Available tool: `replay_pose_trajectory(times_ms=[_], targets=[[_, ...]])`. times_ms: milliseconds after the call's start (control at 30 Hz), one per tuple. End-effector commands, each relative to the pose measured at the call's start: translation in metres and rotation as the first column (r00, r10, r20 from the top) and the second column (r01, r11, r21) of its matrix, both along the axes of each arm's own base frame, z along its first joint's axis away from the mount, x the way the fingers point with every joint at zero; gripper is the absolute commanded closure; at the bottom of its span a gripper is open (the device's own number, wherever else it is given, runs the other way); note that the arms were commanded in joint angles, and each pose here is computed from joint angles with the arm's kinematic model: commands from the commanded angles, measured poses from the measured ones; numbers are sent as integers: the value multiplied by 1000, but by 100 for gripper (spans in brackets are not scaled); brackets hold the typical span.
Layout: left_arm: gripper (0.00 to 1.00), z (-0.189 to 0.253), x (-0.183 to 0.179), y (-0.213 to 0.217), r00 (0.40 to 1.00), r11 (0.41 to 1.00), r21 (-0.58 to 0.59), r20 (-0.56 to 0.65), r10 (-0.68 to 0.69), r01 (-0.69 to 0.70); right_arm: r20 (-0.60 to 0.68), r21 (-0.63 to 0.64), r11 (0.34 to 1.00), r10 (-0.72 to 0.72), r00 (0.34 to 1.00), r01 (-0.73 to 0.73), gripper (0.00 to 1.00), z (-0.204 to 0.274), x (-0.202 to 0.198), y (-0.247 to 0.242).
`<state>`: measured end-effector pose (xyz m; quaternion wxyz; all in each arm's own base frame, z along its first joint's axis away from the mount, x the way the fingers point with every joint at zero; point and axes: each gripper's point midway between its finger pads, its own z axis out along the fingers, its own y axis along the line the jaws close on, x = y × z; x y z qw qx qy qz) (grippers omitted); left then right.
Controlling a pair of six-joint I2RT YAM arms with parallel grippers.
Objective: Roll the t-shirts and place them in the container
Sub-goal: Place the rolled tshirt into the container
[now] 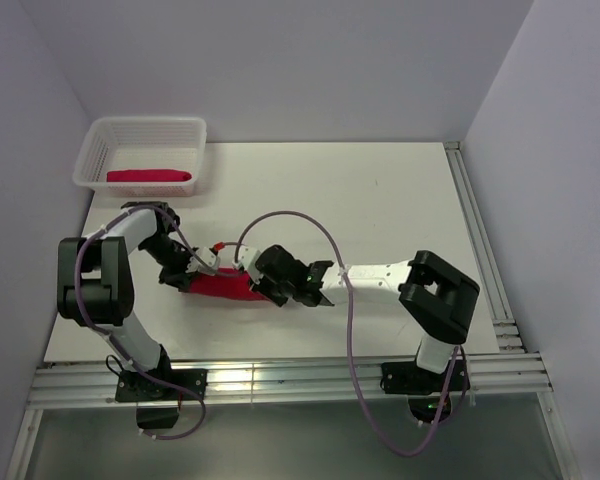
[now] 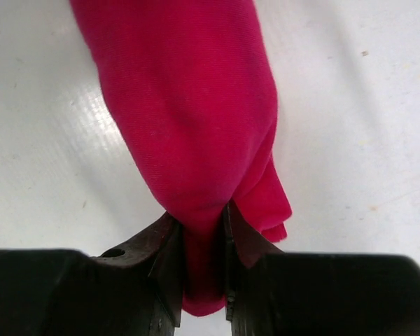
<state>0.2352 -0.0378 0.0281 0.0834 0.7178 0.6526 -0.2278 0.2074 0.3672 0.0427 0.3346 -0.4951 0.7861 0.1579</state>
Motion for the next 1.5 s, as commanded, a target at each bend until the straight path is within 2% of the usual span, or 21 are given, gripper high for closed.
replay_pose_trajectory(times_ms=[0,133,267,467,500,533,600,633,700,733,800,933,1033,1133,1200,1233,1267,1333,1367,1433,1467], targets=[[100,24,-10,-8,998,996,-76,-35,51,-54,-26,-28,998,-50,998,49,100,7,18,-6],[100,26,10,4,993,994,-33,37,110,-109,5,-42,998,-55,998,55,100,20,37,-2],[100,49,47,9,977,980,-60,89,193,-188,29,-12,996,-86,996,86,100,37,58,1],[100,90,113,29,887,937,-100,303,348,-334,138,6,982,-189,972,190,100,67,104,8],[100,97,126,35,858,928,-97,356,370,-360,145,-7,978,-207,968,210,100,63,112,9],[100,108,138,37,835,922,-108,395,384,-372,174,26,973,-229,958,228,100,83,126,18],[100,117,152,43,810,911,-98,427,403,-402,222,18,959,-281,934,284,100,87,147,20],[100,133,166,47,782,905,-109,467,412,-412,256,67,950,-313,915,306,100,111,163,27],[100,141,185,54,743,879,-114,491,455,-463,281,72,937,-349,894,343,100,113,182,32],[100,149,197,58,714,870,-125,522,467,-477,300,120,929,-370,879,351,100,136,195,41],[100,171,218,62,652,846,-166,569,501,-506,312,120,914,-406,859,388,100,133,215,45],[100,221,261,73,482,799,-268,680,553,-538,363,264,862,-504,783,433,100,176,249,61],[100,227,282,80,415,746,-312,676,609,-588,383,364,817,-570,727,448,100,191,267,70],[100,197,295,80,399,686,-340,616,679,-643,387,431,776,-620,682,461,100,191,283,78],[100,185,310,82,343,642,-392,603,721,-659,384,437,762,-638,667,478,100,176,292,84],[100,172,312,82,341,628,-391,590,732,-673,380,478,745,-653,655,466,100,190,296,90],[100,159,318,82,336,609,-396,570,750,-687,382,473,743,-658,649,474,100,179,300,93],[99,159,335,84,292,557,-432,539,790,-709,376,528,710,-687,621,465,100,193,306,98],[100,139,343,85,284,514,-427,494,822,-744,382,530,710,-689,616,465,100,189,309,100],[100,140,356,81,289,507,-445,471,834,-738,382,555,694,-703,600,459,100,195,310,100],[100,126,358,78,310,506,-435,446,839,-745,381,562,690,-706,597,457,100,198,311,99]])
